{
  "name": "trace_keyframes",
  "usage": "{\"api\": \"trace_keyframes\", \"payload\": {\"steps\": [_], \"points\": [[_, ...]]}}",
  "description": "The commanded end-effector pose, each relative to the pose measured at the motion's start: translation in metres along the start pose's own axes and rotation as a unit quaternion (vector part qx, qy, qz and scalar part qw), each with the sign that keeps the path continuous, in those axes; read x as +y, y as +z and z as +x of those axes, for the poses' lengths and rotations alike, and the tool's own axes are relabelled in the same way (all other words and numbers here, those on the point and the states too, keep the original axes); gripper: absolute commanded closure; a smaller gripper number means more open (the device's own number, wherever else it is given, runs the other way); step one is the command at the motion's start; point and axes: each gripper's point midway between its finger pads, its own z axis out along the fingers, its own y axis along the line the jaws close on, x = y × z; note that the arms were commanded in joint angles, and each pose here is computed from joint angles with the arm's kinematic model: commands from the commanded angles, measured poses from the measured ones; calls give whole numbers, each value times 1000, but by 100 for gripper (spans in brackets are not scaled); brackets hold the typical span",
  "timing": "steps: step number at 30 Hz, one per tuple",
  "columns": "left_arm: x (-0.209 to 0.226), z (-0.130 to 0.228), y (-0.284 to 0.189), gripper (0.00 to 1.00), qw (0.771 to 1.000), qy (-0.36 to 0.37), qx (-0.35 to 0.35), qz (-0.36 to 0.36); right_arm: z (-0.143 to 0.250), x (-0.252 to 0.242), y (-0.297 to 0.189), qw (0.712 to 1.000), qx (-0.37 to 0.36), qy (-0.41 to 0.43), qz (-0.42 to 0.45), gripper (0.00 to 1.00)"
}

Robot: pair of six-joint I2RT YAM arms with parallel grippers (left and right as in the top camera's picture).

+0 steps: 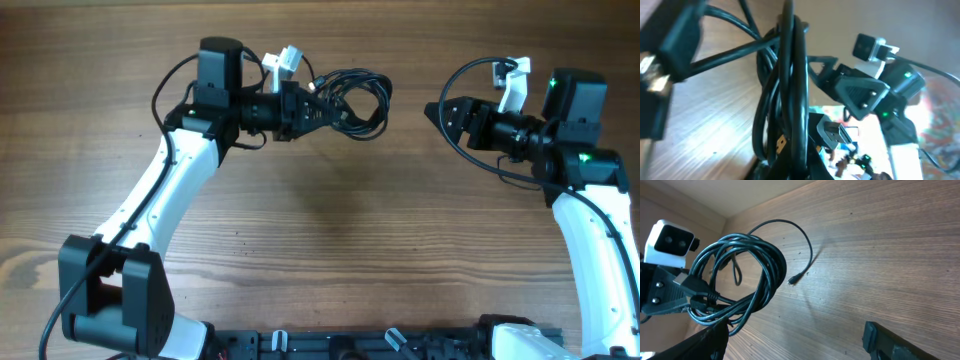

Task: Untangle cables

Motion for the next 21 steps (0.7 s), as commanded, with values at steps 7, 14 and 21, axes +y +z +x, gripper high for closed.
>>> {"api": "trace_keyframes", "payload": {"steps": [7,14,21], "points": [[-33,3,-3,96,967,248,12,62,6,36,11,999,14,-14,-31,19],[-16,-10,-1,96,964,265,-19,14,-3,37,16,998,-3,60,-22,36],[-18,-4,11,96,963,269,-9,13,3,48,47,996,19,79,-43,44]]}}
